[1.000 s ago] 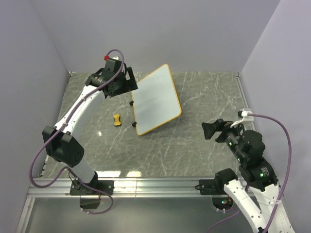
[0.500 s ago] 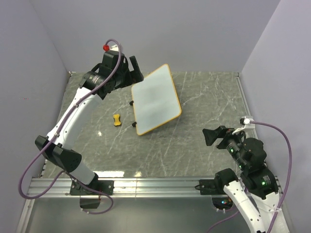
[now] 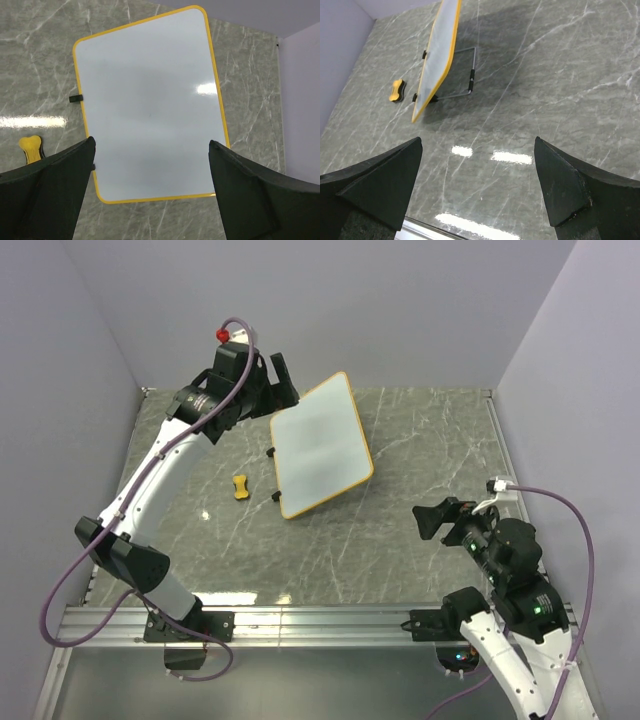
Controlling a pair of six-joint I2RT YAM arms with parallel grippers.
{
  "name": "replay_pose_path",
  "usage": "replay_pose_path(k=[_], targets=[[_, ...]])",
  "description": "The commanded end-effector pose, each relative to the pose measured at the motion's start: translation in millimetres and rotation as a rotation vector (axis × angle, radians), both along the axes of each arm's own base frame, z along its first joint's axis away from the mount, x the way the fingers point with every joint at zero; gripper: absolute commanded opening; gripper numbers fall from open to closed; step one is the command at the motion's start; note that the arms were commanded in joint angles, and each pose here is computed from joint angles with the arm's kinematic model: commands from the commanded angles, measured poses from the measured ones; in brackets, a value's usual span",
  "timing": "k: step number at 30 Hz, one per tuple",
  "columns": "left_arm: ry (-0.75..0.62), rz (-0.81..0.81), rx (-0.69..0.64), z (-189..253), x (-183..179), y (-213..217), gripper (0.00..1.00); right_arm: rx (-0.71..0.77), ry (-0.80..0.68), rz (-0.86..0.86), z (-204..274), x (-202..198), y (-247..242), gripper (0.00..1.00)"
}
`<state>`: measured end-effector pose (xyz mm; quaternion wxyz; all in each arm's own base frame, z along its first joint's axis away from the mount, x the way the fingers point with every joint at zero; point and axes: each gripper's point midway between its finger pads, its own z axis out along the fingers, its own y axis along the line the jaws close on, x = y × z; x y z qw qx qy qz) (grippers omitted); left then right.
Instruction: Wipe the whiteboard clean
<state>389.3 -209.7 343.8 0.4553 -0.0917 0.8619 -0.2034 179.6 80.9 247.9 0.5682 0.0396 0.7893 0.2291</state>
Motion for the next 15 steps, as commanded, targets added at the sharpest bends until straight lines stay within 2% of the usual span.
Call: replay_pose_path(k=[1,15], targets=[[-0.082,0.001,0.008,24.7,6.8,1.0,0.99,0.002,-0.037,0.012,9.7,9.2,4.5,1.00],[-0.201,0.026,0.115,40.8,29.7,11.0,0.99,-0.003,-0.033,0.004,12.1,22.4,7.7,1.00]])
